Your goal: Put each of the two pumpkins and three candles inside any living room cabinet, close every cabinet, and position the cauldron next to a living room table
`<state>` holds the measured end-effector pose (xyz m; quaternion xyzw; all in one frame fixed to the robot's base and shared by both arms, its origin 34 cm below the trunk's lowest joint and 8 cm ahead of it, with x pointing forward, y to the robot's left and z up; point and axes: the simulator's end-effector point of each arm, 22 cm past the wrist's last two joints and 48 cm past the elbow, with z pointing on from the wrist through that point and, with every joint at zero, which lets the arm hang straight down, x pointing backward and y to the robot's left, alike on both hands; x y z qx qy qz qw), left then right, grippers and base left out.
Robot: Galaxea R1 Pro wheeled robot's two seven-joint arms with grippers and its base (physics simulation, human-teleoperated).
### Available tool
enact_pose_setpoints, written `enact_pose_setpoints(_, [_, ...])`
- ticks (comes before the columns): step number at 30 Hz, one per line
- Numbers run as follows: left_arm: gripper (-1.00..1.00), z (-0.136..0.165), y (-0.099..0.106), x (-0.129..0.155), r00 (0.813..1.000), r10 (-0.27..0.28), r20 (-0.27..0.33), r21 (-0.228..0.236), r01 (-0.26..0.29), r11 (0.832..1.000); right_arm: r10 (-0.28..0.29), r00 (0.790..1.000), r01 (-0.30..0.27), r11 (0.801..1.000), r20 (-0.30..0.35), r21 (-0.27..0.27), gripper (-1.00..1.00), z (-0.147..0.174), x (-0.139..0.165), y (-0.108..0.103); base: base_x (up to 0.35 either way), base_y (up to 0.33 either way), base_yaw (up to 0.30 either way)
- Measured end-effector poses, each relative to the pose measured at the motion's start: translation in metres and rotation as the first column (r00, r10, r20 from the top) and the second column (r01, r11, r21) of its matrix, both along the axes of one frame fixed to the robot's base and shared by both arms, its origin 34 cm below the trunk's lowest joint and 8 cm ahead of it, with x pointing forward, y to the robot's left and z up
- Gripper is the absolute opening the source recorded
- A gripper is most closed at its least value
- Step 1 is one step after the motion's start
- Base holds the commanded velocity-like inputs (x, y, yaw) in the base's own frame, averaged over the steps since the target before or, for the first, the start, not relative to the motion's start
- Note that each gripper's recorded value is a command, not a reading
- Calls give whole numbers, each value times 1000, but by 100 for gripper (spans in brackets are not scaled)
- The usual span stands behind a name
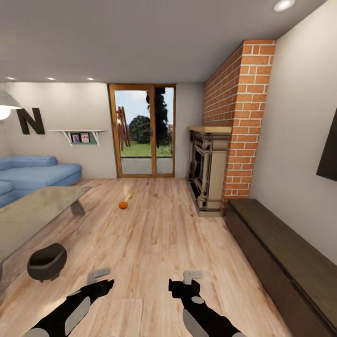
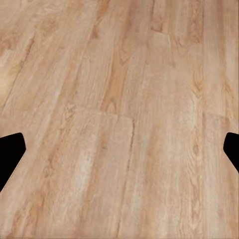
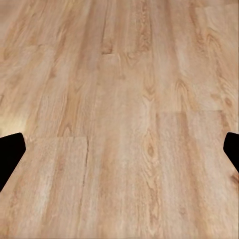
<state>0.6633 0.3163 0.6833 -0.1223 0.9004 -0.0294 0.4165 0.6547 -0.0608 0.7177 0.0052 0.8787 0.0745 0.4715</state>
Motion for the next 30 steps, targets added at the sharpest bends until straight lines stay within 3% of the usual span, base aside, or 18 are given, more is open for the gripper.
enact_pose_setpoints(7, [100,0,0,0,1000,-1,0,2,1,1000,1,1000,-1,1000,6,2,100,2,1,0,237,0,125])
enact_pose_setpoints(30, [100,0,0,0,1000,-1,4,4,1,1000,2,1000,-2,1000,9,4,100,3,1,1,330,28,4])
